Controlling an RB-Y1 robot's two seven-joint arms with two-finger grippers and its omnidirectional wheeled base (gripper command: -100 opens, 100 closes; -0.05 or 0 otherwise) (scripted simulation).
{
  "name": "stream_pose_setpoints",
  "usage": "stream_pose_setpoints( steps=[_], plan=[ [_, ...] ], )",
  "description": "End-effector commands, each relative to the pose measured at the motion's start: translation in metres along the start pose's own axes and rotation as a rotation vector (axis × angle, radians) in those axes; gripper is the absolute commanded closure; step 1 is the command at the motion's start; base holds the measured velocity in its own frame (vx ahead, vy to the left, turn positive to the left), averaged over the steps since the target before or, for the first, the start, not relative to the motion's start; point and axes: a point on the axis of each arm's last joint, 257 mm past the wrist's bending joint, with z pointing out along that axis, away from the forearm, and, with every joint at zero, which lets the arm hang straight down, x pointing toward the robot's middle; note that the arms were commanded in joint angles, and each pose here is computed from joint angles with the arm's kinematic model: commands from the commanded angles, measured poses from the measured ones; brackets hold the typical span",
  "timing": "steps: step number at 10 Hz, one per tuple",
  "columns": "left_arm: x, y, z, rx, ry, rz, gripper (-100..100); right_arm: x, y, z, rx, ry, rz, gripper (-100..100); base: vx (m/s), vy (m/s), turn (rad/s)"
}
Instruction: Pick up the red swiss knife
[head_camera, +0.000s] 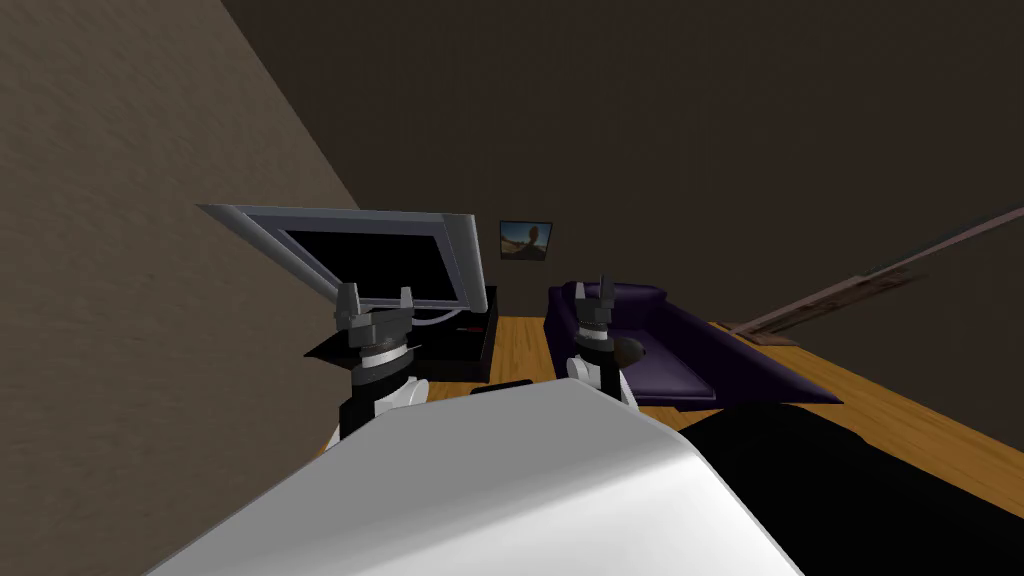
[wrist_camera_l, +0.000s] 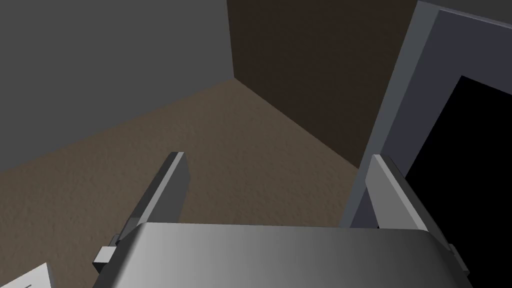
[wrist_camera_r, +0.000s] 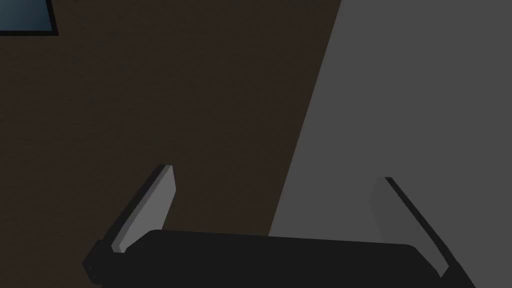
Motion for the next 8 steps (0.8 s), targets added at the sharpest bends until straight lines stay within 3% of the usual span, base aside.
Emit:
stream_pose_setpoints(
  steps=[1, 6, 7, 8],
  plan=[
    [0.000, 0.019, -0.004, -0.059, 0.024, 0.021, -100, 0.000, 0.000, 0.000, 0.000, 0.000, 0.000, 0, 0.006, -0.053, -0.102],
    [-0.013, 0.099, -0.032, -0.300, 0.088, 0.111, -100, 0.000, 0.000, 0.000, 0.000, 0.000, 0.000, 0, 0.018, -0.090, -0.149],
    [-0.013, 0.100, -0.032, -0.306, 0.088, 0.111, -100, 0.000, 0.000, 0.000, 0.000, 0.000, 0.000, 0, 0.026, -0.072, -0.042],
    [-0.018, 0.120, -0.041, -0.366, 0.102, 0.134, -100, 0.000, 0.000, 0.000, 0.000, 0.000, 0.000, 0, 0.036, -0.062, -0.096]
  ],
)
